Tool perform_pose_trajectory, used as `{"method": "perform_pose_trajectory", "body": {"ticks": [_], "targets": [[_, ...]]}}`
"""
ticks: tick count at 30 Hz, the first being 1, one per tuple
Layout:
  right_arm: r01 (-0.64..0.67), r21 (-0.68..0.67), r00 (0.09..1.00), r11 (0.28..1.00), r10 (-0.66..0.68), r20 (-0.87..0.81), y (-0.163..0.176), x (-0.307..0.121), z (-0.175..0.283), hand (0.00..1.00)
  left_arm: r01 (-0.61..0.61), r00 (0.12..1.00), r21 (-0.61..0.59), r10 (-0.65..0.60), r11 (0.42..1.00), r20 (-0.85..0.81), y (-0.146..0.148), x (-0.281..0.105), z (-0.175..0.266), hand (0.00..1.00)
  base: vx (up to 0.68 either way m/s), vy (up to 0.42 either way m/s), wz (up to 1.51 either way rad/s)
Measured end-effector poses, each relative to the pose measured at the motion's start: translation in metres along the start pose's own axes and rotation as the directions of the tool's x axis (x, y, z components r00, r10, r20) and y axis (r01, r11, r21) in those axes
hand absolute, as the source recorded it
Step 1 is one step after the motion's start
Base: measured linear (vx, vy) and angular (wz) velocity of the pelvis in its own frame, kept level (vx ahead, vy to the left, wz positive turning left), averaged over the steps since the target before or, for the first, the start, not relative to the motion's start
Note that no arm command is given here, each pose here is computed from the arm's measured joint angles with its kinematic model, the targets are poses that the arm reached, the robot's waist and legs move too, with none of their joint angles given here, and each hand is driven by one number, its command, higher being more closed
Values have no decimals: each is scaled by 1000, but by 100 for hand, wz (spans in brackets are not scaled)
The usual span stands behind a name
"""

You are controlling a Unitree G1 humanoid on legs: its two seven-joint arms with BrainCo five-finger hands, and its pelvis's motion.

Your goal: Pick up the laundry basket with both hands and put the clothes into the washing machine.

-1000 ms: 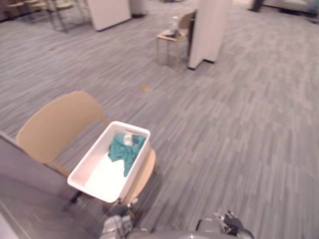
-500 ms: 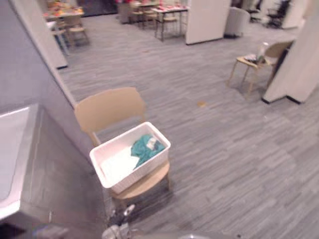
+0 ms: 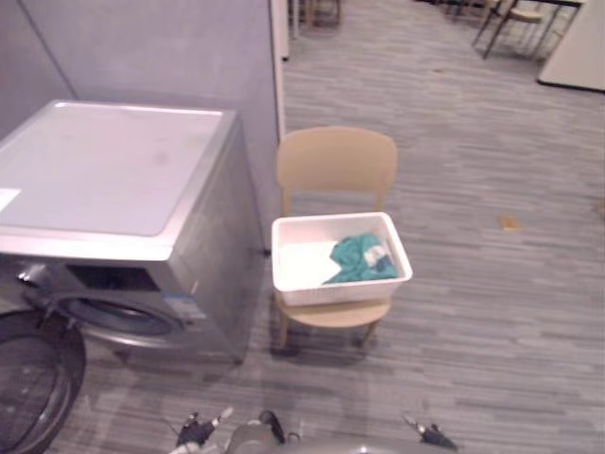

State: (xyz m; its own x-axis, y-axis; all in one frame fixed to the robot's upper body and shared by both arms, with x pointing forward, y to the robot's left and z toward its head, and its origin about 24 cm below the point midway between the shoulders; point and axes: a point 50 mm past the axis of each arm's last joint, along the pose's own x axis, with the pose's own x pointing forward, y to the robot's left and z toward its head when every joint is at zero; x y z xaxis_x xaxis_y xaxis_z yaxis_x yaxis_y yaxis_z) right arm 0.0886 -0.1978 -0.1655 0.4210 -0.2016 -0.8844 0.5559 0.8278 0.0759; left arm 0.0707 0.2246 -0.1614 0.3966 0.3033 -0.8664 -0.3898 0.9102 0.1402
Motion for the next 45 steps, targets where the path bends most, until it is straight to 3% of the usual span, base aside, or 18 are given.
{"method": "perform_pose_trajectory", "body": {"ticks": [4, 9, 22, 26, 29, 33, 34, 35, 37, 40, 43, 45], "targets": [[-94, -112, 989, 989, 105, 100, 25, 3, 27, 0, 11, 1000, 38, -10, 999, -28, -2, -1, -7, 0, -44, 38, -13], [-113, -170, 987, 979, 130, 91, 22, -3, 15, 0, 30, 1000, 143, -30, 989, -5, 1, 1, 1, 0, -13, 59, 7], [36, -66, 999, 997, -38, -30, -29, -14, -25, 0, -15, 1000, 186, 11, 983, 25, 16, 2, 8, 0, 68, -203, 12], [45, -113, 996, 993, -36, 83, -38, -10, 9, 0, 16, 1000, 127, -15, 992, -4, -4, -1, -4, 0, 73, -212, 1], [-9, -157, 961, 988, 52, 271, -24, -18, 48, 0, 15, 1000, 116, -16, 993, 3, -4, -2, -5, 0, 23, -48, 9], [-16, -246, 796, 969, 161, 583, -5, -47, 127, 0, 17, 999, 140, -21, 990, 29, -2, -2, 0, 0, 16, 23, 10], [23, -288, 711, 957, 187, 678, -1, -58, 161, 0, 35, 998, 174, -44, 984, 45, -5, -2, 3, 0, -9, 40, 5], [30, -291, 701, 956, 188, 688, -1, -60, 165, 0, 37, 998, 180, -47, 983, 48, -5, -2, 4, 0, -11, 31, 6], [121, -331, 538, 936, 219, 814, 15, -80, 231, 0, 62, 993, 242, -84, 968, 82, -7, -1, 14, 0, -15, 13, -2], [211, -393, 335, 895, 311, 889, 46, -115, 299, 0, 73, 988, 250, -104, 965, 115, -13, -1, 21, 0, -51, 16, -13], [280, -493, 245, 824, 435, 866, 83, -138, 341, 0, 89, 982, 268, -130, 959, 137, -21, 0, 29, 0, -44, 4, -2], [330, -552, 239, 766, 498, 834, 103, -145, 357, 0, 93, 975, 271, -142, 958, 170, -27, 2, 41, 0, -55, 5, 22]]}}
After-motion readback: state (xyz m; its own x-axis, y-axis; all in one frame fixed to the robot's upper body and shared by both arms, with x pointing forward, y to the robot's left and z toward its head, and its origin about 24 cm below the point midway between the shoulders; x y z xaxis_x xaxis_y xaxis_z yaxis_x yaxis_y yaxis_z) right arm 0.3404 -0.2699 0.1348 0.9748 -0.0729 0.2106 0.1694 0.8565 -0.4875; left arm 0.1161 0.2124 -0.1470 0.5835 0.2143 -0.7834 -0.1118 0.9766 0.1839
